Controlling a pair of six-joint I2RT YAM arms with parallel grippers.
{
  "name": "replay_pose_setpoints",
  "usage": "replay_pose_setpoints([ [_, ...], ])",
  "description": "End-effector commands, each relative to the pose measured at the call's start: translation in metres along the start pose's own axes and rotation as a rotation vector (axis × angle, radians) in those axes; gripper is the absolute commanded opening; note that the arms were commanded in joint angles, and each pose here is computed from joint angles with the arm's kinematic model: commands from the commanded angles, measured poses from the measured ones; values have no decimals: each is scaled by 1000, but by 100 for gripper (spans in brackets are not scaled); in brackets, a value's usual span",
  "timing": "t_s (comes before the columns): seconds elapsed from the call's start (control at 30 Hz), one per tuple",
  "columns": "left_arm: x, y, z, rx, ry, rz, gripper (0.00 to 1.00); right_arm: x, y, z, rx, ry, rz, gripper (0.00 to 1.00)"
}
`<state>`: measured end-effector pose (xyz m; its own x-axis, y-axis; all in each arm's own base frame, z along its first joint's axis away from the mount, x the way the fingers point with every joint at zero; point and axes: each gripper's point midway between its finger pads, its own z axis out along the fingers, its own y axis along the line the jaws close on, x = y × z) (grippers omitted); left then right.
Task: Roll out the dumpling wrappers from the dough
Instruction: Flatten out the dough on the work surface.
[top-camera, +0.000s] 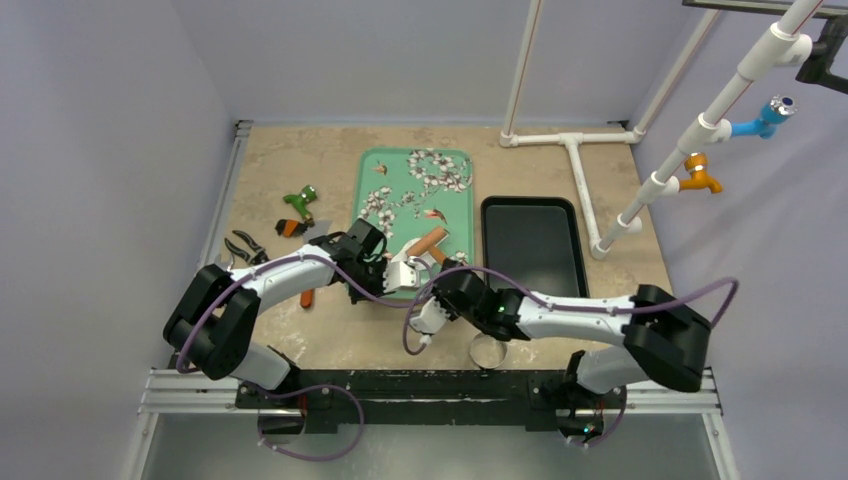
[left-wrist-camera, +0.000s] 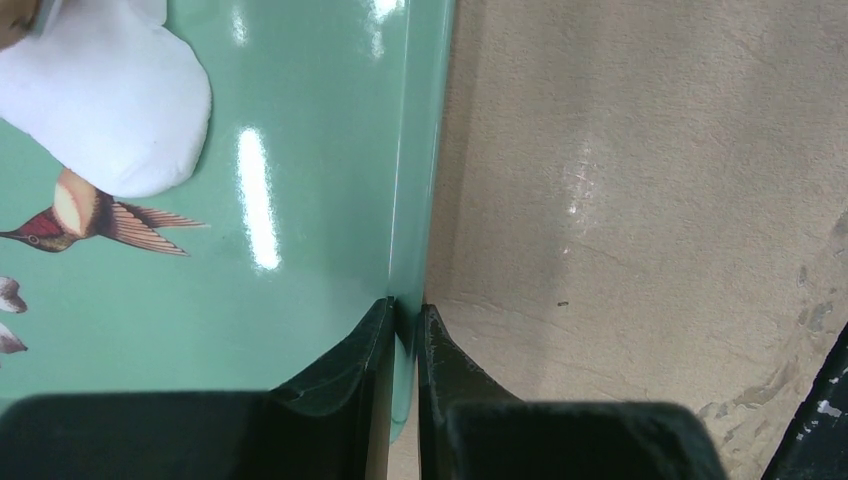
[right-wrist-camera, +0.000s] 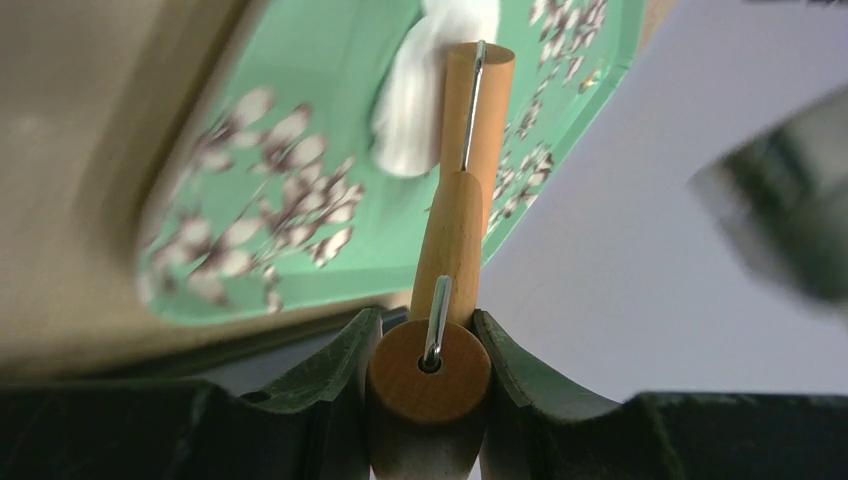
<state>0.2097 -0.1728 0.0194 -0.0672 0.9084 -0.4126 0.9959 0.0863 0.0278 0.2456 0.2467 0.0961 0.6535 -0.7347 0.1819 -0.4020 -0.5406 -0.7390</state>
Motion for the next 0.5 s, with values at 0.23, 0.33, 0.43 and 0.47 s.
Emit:
replay_pose_setpoints([
  [0.23, 19, -31, 3, 119, 63, -65, 0, -3, 36, 10, -156, -3, -39, 0],
  [0.33, 19, -31, 3, 118, 62, -64, 0, 8, 47, -10, -172, 7, -34, 0],
  [0.43, 18, -31, 3, 119, 60, -62, 0, 9, 47, -19, -146, -12, -13, 0],
  [0.47, 18, -32, 3, 120, 61, -62, 0, 7, 43, -18, -129, -20, -7, 0],
])
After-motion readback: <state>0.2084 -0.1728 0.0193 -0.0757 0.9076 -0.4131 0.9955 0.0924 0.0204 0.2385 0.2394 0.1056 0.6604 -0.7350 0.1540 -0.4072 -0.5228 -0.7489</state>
